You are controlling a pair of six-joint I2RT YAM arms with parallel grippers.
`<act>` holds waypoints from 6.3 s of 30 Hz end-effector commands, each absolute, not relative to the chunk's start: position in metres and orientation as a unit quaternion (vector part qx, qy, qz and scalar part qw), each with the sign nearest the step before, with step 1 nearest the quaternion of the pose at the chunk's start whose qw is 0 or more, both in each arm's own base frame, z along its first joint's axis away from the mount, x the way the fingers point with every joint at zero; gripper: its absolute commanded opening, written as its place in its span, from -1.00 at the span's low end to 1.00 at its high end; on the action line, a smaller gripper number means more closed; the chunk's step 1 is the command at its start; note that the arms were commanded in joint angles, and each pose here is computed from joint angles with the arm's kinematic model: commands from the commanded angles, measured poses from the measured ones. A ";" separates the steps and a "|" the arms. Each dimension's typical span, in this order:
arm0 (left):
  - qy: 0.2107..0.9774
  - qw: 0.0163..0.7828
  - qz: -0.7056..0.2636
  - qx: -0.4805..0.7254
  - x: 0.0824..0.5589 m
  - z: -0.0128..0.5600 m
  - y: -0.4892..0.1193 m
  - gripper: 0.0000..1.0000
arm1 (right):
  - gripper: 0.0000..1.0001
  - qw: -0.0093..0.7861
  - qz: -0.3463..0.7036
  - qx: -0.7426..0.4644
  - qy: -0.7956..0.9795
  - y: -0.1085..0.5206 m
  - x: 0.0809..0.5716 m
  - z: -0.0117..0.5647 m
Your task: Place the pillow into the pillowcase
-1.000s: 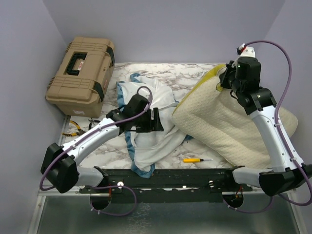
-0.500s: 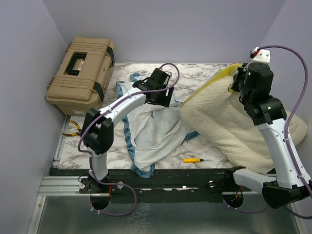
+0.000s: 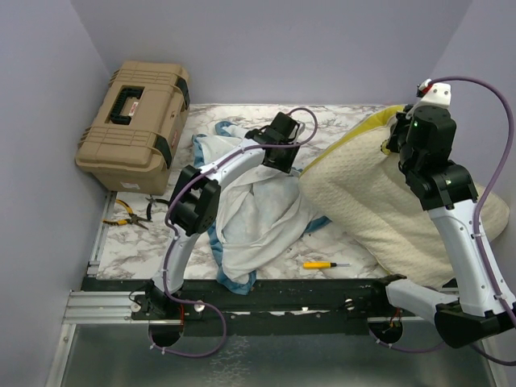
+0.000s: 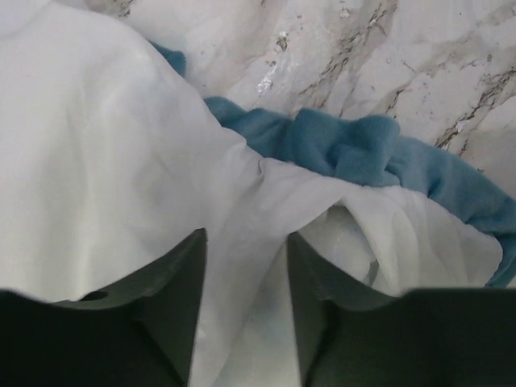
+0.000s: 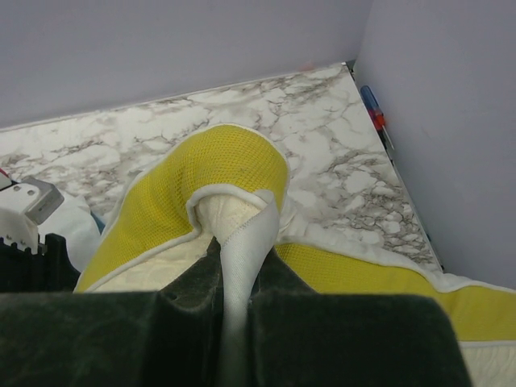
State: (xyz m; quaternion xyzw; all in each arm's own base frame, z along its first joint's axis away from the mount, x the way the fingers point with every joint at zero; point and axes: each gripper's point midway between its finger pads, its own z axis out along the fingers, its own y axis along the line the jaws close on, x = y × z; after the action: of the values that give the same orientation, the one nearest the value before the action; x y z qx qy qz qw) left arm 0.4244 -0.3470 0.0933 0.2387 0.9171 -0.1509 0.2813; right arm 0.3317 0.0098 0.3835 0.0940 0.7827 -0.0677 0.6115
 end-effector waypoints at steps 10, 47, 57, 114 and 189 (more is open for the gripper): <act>0.908 0.325 -0.165 0.207 0.455 0.132 -0.328 -1.00 | -0.99 0.619 -0.038 0.079 0.781 0.020 0.331 0.394; 0.897 0.275 -0.143 0.314 0.459 0.087 -0.308 -0.26 | -0.99 0.588 0.033 0.044 0.807 0.056 0.350 0.379; 0.896 0.391 -0.105 0.183 0.486 0.198 -0.289 -1.00 | -0.99 0.594 0.150 0.014 0.790 0.104 0.373 0.392; 0.914 0.374 -0.083 0.136 0.477 0.196 -0.273 0.21 | -0.99 0.596 -0.037 0.074 0.799 0.079 0.436 0.357; 0.854 0.415 -0.305 0.074 0.449 0.329 -0.298 -1.00 | -0.99 0.602 -0.045 0.058 0.795 0.135 0.485 0.359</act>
State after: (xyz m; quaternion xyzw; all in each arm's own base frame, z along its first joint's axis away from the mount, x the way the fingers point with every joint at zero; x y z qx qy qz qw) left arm 0.4742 -0.2745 0.2751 0.0736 0.8860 -0.2015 0.4111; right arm 0.4712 0.1231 0.3317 0.0271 0.8139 -0.0846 0.5741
